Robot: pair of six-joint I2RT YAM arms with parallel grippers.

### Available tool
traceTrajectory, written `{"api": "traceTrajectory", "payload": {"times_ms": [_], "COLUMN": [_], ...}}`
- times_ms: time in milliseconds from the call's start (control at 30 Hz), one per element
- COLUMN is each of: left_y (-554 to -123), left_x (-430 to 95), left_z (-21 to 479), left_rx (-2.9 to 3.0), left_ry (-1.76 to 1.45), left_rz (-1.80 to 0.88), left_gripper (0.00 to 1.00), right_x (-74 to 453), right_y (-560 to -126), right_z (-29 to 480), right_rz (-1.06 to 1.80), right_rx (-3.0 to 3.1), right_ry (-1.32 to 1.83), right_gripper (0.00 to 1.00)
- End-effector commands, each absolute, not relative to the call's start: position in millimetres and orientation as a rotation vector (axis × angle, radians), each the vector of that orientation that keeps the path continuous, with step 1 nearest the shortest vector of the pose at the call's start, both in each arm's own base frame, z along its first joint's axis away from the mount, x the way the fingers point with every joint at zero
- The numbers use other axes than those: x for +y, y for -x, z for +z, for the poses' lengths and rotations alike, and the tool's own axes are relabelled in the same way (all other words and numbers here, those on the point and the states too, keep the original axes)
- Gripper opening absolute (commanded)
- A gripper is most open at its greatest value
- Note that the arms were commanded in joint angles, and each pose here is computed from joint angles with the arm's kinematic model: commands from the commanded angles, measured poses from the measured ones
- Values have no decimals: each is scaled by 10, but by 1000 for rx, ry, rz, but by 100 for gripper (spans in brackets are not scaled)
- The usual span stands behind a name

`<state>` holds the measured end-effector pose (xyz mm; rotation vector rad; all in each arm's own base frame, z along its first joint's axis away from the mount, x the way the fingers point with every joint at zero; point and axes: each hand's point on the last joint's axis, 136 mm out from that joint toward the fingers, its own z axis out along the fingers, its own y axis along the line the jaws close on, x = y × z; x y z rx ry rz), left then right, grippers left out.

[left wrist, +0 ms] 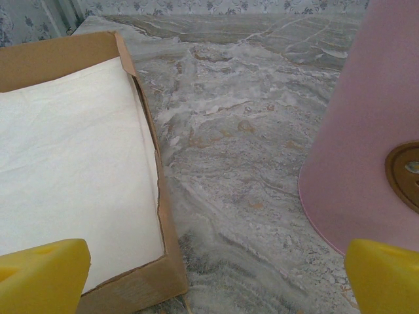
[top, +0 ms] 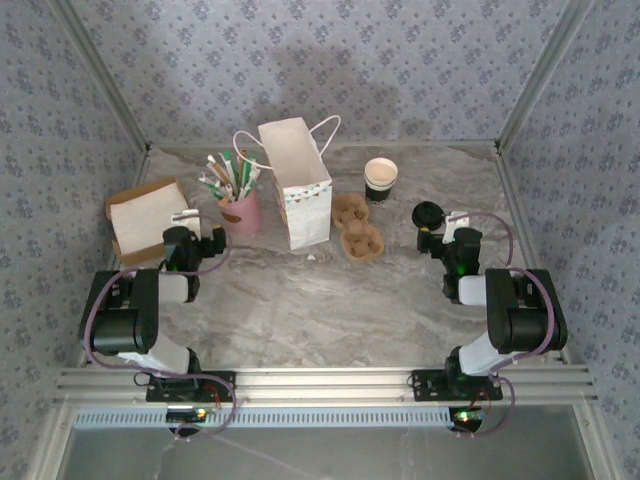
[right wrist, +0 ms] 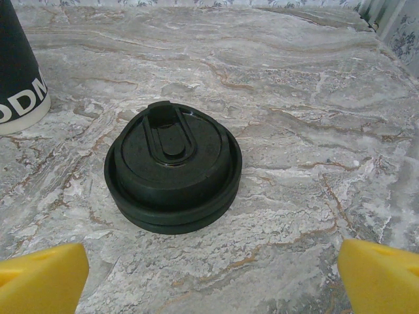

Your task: Pack the takeout coffee

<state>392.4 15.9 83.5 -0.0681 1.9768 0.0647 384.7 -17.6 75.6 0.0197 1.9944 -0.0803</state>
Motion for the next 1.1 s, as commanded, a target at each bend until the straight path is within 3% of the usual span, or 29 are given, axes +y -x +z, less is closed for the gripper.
{"api": "traceTrajectory", "payload": {"times_ms": [0,700,1067], "left_y": [-3978,-3980,-3817], "left_x": [141,108,-30], "left_z": [892,909,1231], "left_rx": [1960,1960,1892], "left_ry": [73,50,1], "left_rz": [46,49,182], "left_gripper": [100,99,100], "right_x": [-191,-192,-259], "right_y": [-3911,-3897,-3701], "right_z": [845,868,1305], "right_rz": [-84,-120,-205], "right_rx": [1968,1953,1872], "right_ry": [-38,-41,-94], "right_gripper": [100,100,100]}}
